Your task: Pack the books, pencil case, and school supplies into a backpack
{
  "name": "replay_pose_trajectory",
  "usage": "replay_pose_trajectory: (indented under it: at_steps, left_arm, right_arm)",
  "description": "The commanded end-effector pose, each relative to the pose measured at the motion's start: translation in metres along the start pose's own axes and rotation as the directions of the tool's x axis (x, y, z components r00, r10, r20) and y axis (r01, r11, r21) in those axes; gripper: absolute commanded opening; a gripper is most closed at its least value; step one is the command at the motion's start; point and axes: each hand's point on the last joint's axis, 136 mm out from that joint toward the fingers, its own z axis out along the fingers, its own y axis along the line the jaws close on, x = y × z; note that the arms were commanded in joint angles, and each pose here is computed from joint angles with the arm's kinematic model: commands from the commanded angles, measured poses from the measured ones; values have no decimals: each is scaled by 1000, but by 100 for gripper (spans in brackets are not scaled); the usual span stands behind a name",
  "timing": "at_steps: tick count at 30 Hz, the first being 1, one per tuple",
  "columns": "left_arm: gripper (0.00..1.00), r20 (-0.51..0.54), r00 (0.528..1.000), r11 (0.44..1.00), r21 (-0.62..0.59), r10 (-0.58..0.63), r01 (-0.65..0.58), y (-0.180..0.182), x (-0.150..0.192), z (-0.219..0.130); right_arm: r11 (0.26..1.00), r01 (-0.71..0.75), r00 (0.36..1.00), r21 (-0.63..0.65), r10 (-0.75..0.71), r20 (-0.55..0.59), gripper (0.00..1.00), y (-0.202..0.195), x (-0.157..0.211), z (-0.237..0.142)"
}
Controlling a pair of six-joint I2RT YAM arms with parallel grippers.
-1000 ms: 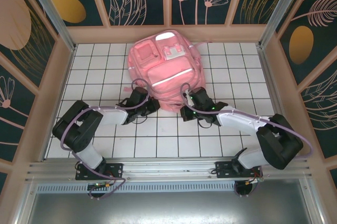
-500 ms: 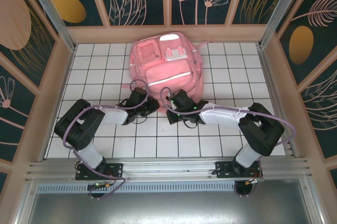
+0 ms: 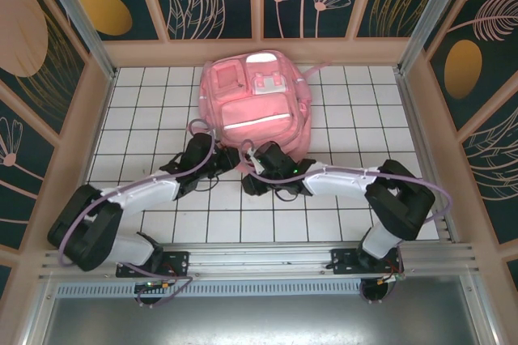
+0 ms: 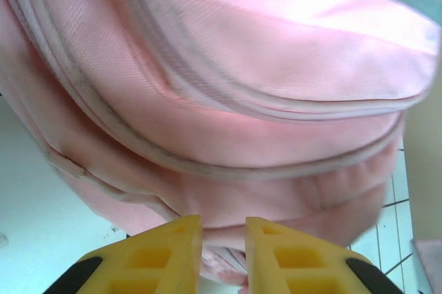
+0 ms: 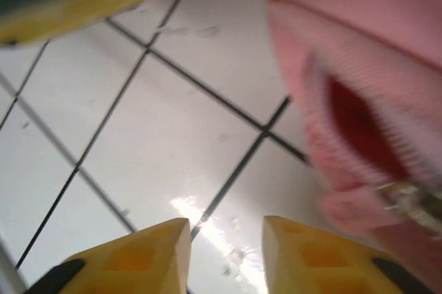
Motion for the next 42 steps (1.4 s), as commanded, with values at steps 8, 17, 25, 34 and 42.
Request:
replay_pose_trajectory:
  at_steps: [8, 17, 25, 34, 42]
  left_arm:
    - [40, -106, 986, 989, -67, 127, -135, -10, 6, -18]
    - [51, -220, 955, 956, -169, 201, -240, -15, 34, 4]
    - [57, -288, 910, 892, -254, 299, -374, -21, 68, 15]
    - [57, -284, 894, 826, -359, 347, -435, -17, 60, 36]
    - [50, -259, 902, 817, -391, 344, -424, -5, 61, 54]
  right_arm:
    - [999, 21, 979, -33, -14, 202, 49, -9, -22, -87]
    - [944, -259, 922, 204, 179, 343, 40, -91, -33, -121]
    - [886, -379, 878, 268, 252, 408, 35, -120, -28, -114]
    - [896, -369, 878, 247, 250, 408, 34, -119, -33, -111]
    - [899, -377, 873, 223, 264, 410, 34, -118, -26, -110]
